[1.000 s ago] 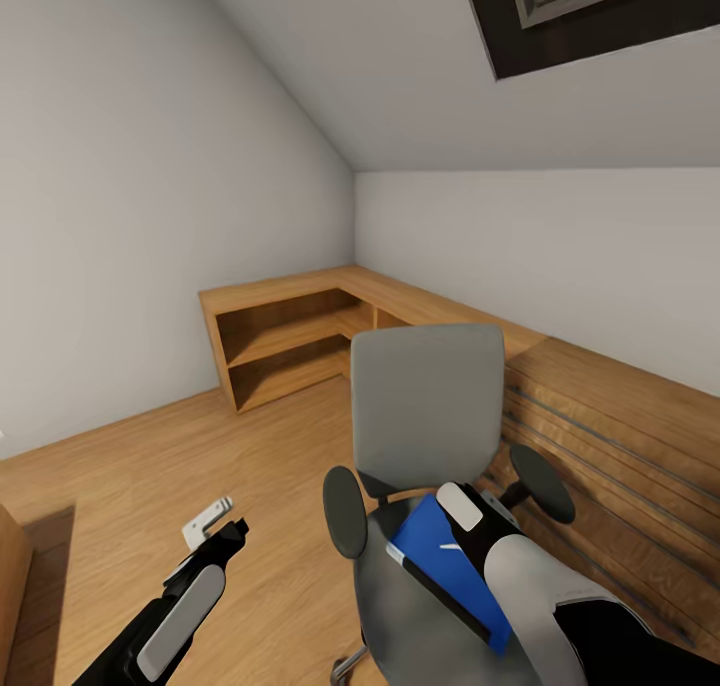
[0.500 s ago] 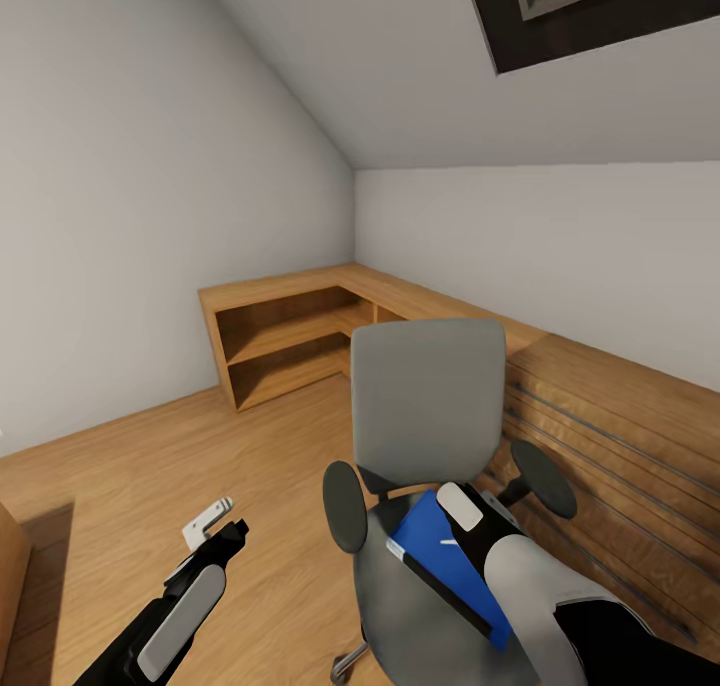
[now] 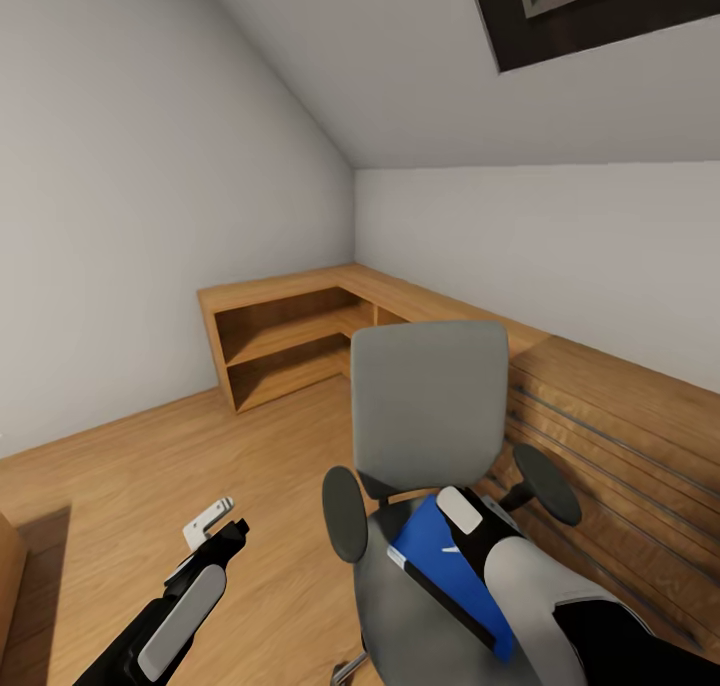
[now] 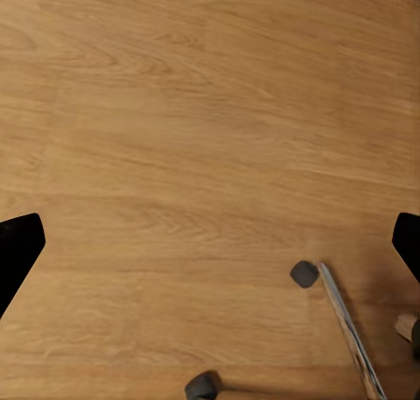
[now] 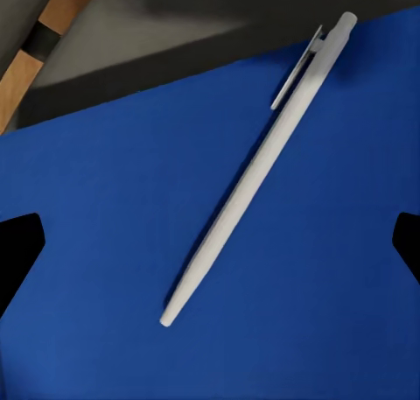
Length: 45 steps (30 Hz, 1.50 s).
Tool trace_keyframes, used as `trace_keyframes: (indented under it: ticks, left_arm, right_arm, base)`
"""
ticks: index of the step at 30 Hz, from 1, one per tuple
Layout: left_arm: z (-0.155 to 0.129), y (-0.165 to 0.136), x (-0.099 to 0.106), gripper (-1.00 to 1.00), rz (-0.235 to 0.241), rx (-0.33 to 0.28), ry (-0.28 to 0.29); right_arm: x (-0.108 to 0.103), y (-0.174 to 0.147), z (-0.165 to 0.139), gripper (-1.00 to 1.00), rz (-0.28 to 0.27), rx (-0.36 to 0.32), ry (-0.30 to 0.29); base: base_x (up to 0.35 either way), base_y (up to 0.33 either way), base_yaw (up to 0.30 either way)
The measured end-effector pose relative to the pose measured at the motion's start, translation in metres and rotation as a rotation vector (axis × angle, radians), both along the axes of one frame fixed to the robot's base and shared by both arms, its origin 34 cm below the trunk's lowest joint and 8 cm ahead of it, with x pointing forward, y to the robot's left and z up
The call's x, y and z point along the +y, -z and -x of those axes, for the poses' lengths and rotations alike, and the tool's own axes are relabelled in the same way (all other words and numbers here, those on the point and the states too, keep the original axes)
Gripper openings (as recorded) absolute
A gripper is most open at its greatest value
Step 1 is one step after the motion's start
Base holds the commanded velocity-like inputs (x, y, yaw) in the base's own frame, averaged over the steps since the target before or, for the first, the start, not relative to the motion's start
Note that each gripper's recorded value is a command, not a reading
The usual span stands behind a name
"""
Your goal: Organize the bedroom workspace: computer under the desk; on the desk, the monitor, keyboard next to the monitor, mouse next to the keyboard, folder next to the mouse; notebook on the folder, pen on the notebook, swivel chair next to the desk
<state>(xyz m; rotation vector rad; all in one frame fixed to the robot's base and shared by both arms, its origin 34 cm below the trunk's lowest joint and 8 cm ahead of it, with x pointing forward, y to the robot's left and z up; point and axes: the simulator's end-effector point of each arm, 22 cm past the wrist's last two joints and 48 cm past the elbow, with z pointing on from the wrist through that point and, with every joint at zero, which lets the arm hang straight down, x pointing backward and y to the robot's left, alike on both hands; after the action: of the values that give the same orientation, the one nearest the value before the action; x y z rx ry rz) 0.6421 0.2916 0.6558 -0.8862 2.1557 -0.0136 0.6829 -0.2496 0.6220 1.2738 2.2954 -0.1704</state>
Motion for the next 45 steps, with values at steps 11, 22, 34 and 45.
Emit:
trace_keyframes:
  ticks: [11,22,34,45]
  left_arm:
    - [0.0,0.0,0.0,1.0,0.001,0.0,0.0]
    - [0.001,0.002,0.0,1.0,0.001,0.003,0.001]
    - [0.001,0.001,-0.001,1.0,0.001,0.003,0.0]
    - [0.001,0.005,-0.001,1.0,0.001,0.003,0.0]
  right_arm:
    - [-0.007,0.001,0.012,1.0,0.044,0.044,0.026]
    - [-0.01,-0.001,0.012,1.0,0.059,0.043,0.029]
    - [-0.014,-0.003,0.014,1.0,0.077,0.055,0.043]
    - [-0.014,0.001,0.015,1.0,0.077,0.056,0.044]
  base:
    - [0.015,0.0,0.0]
    - [0.096,0.0,0.0]
    - [0.002,0.0,0.0]
    - [0.0,0.0,0.0]
